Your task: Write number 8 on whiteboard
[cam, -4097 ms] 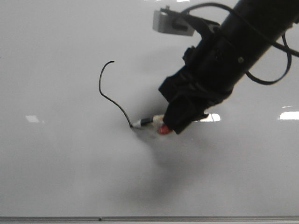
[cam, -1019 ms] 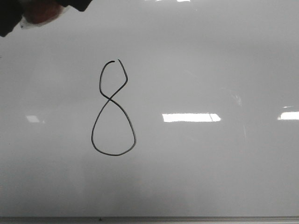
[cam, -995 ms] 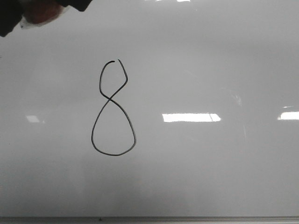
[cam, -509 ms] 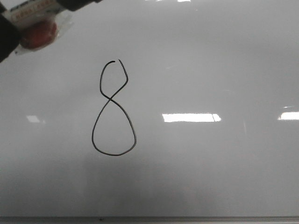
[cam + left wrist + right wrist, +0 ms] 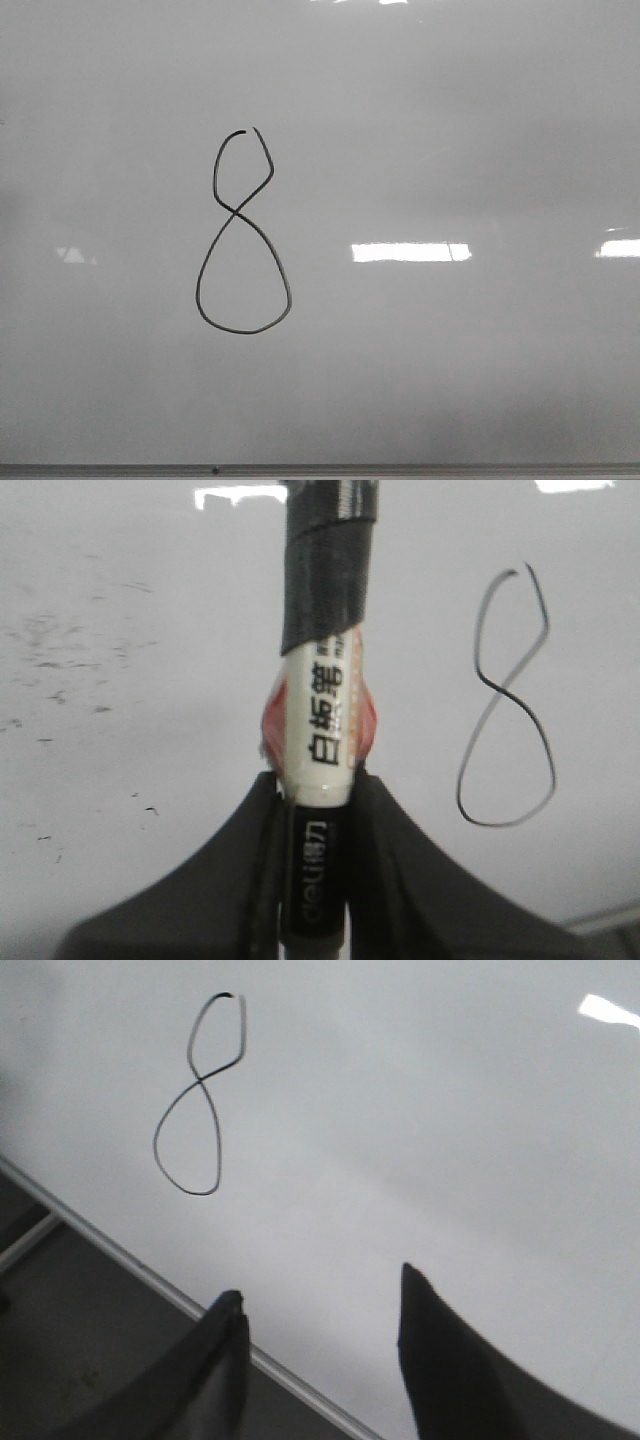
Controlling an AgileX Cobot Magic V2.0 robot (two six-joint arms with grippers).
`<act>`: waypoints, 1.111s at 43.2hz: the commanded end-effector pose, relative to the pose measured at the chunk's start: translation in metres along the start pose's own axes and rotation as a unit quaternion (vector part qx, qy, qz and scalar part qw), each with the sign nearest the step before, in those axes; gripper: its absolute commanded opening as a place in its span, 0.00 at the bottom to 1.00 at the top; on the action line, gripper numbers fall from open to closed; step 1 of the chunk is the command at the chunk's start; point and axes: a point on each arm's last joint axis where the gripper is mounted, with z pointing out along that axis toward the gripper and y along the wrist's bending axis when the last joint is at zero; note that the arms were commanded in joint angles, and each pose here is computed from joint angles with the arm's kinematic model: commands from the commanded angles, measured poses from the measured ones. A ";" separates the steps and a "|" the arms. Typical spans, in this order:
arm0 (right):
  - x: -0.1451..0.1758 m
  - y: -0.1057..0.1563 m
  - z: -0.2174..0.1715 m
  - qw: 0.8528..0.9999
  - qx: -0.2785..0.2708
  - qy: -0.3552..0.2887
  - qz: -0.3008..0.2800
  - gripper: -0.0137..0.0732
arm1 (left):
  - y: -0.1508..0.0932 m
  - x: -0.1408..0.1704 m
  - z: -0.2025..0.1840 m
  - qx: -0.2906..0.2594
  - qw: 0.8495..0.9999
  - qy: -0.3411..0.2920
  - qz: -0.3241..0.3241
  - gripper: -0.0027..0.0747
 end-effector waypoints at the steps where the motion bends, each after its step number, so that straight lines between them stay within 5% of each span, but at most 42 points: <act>1: 0.008 -0.004 -0.022 0.995 0.044 -0.090 0.031 0.45 | 0.011 -0.004 -0.002 -0.051 0.995 -0.079 -0.042 0.01; 14: 0.051 0.004 -0.051 0.984 0.068 -0.163 0.025 0.08 | 0.023 0.009 -0.002 -0.107 0.986 -0.121 -0.041 0.01; 48: 0.051 0.005 -0.054 0.983 0.068 -0.168 0.023 0.08 | 0.023 0.010 -0.001 -0.104 0.987 -0.117 -0.040 0.01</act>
